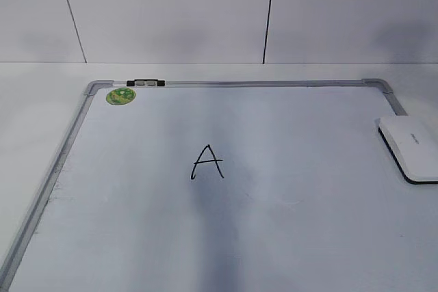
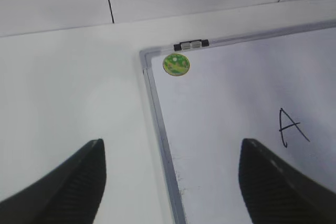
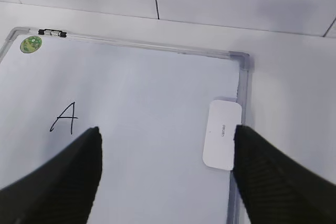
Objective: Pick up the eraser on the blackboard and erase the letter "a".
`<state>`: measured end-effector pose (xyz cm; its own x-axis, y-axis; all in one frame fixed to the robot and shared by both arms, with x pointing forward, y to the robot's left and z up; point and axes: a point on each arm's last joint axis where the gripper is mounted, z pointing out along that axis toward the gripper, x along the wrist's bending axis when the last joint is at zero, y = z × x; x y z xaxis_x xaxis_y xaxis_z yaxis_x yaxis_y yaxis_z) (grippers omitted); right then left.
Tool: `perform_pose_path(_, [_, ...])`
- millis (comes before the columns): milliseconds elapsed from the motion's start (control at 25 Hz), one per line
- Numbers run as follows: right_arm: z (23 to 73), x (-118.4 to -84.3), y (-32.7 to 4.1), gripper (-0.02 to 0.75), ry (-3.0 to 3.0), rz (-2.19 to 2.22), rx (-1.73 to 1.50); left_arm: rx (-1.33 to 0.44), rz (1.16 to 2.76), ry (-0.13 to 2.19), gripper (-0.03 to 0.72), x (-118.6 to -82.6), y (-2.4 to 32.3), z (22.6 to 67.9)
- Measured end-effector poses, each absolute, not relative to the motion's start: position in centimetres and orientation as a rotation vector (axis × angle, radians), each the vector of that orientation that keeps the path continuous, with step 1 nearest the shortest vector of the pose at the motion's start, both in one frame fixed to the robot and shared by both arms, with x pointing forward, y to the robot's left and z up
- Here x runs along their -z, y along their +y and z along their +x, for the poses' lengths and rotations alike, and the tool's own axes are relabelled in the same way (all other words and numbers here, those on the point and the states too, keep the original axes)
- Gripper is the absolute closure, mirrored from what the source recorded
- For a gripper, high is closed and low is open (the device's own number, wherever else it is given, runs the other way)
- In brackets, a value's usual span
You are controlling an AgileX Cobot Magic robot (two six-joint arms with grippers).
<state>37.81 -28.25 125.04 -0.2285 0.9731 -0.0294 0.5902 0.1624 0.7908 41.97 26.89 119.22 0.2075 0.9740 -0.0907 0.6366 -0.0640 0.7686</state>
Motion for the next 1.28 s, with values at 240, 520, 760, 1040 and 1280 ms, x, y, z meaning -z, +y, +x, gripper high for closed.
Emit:
perform_pose_path(240, [35.6, -123.1, -28.4, 0.146, 1.857, 1.436, -0.908, -0.699, 1.696, 1.421, 0.097, -121.3, 27.3, 38.5])
perform_pose_path(520, [33.6, -120.9, -28.4, 0.145, 1.820, 1.400, -0.945, -0.721, 1.682, 1.390, 0.097, -121.9, 27.6, 35.4])
perform_pose_path(760, [31.3, -119.2, -28.5, 0.146, 1.787, 1.358, -0.967, -0.686, 1.708, 1.418, 0.097, -119.2, 27.7, 34.1])
perform_pose_path(1040, [29.8, -116.2, -28.5, 0.146, 1.809, 1.373, -0.951, -0.653, 1.730, 1.448, 0.097, -114.8, 27.9, 31.9])
perform_pose_path(1280, [29.7, -112.9, -28.5, 0.146, 1.867, 1.424, -0.907, -0.616, 1.742, 1.494, 0.097, -110.7, 28.2, 30.0])
